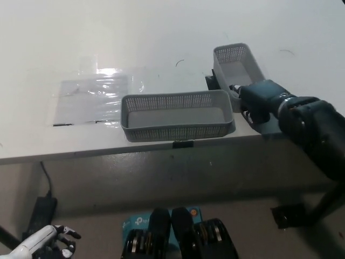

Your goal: The robot uses its right hand to pick up the grey box kept on the middle on the desk and place it on top of another box next to it in a right angle

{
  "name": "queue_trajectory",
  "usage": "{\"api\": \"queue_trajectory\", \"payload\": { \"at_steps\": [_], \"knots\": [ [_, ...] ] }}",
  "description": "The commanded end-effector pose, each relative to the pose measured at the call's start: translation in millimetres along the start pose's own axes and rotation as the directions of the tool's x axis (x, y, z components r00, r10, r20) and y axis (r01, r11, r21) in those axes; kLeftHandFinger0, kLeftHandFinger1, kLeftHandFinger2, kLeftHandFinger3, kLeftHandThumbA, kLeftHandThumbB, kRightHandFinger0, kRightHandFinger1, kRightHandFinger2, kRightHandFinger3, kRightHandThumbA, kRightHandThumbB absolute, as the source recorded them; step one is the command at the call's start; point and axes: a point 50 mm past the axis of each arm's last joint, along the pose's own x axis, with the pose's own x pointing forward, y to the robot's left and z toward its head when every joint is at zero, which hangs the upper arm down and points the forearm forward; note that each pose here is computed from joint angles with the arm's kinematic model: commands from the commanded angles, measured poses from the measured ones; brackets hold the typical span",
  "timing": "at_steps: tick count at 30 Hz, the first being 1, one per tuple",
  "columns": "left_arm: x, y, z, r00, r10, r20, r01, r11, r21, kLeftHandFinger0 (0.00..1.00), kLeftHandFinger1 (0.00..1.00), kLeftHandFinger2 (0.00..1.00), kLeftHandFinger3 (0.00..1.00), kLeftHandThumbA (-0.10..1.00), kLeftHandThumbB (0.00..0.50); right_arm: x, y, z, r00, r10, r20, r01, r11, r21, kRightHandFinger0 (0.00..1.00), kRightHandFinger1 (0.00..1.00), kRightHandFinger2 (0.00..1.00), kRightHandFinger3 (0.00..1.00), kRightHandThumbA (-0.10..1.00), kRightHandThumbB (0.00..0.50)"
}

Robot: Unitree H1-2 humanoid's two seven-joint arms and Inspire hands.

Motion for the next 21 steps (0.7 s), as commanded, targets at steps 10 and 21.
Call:
{"api": "queue_trajectory", "payload": {
  "at_steps": [10, 21],
  "knots": [
    [-6.8, 18.9, 4.4, 1.0, 0.02, 0.003, -0.02, 0.999, 0.049, 0.52, 0.49, 0.62, 0.7, 0.37, 0.338, 5.8, 6.9, 8.4, 0.974, -0.199, 0.104, 0.224, 0.898, -0.379, 0.0, 0.08, 0.25, 0.34, -0.1, 0.0],
    [-6.3, 9.6, 0.4, 1.0, 0.009, -0.005, -0.009, 1.0, 0.025, 0.52, 0.46, 0.58, 0.68, 0.39, 0.351, 7.0, -1.3, -5.4, 0.877, -0.472, 0.085, 0.471, 0.881, 0.035, 0.0, 0.01, 0.32, 0.0, -0.1, 0.062]
  ]
}}
